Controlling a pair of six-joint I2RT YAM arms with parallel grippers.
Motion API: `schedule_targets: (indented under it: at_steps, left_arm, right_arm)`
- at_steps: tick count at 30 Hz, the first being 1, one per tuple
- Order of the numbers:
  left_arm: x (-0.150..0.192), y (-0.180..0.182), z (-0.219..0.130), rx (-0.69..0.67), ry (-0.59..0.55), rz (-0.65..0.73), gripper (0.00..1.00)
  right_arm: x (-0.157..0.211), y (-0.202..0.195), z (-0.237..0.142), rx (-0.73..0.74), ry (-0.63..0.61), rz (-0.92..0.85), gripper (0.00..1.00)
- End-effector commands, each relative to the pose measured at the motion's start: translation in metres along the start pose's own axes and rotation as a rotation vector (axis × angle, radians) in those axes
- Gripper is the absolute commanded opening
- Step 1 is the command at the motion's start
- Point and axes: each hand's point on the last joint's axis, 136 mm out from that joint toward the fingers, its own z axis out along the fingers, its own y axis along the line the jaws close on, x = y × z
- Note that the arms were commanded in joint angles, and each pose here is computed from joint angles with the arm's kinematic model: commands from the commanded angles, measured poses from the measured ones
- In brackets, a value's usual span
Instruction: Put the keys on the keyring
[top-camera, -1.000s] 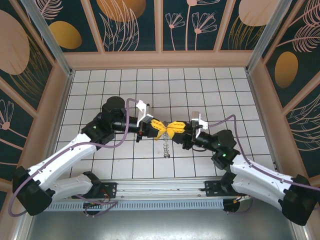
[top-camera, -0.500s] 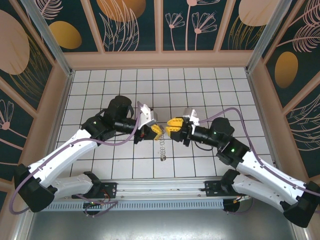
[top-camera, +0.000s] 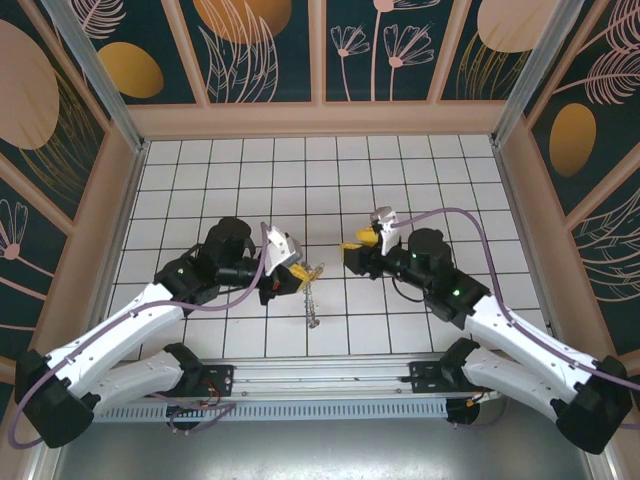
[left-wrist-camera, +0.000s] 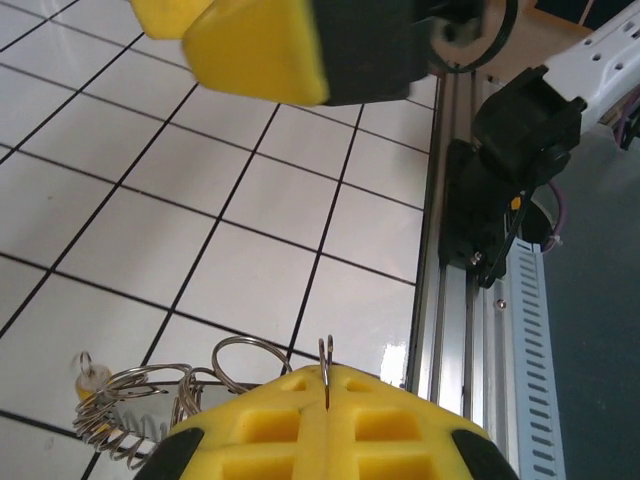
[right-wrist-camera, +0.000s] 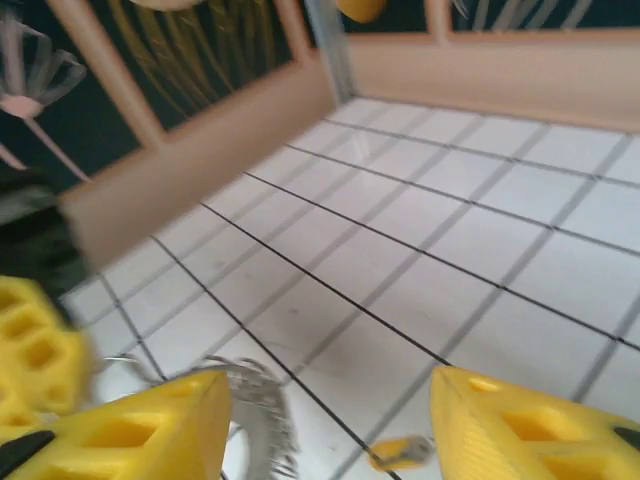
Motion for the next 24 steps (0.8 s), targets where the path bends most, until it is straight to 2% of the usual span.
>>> schedule_targets:
  at_steps: [1, 4, 8, 11, 24]
  left_arm:
    - [-0.015, 0.002, -0.006, -0.038, -0.079, 0.002, 0.00]
    - [-0.009, 0.003, -0.004, -0.036, -0.067, 0.000, 0.00]
    - [-0.005, 0.001, -0.003, -0.026, -0.046, 0.018, 0.00]
    - [-0.002, -0.002, -0.001, 0.000, -0.022, 0.026, 0.00]
    - [-0.006, -0.020, -0.002, 0.112, 0.004, 0.060, 0.00]
  right_arm:
    - [0.029, -0.024, 0.012, 0.084, 0.095, 0.114, 0.59]
    - [0.029, -0.006, 0.022, -0.019, 0.116, 0.115, 0.59]
    - [0.011, 0.055, 0.003, -0.269, -0.024, -0.032, 0.62]
    - [0.012, 0.073, -0.011, -0.355, -0.029, -0.091, 0.62]
    - [0.030, 0.097, -0.009, -0.516, 0.086, -0.181, 0.57]
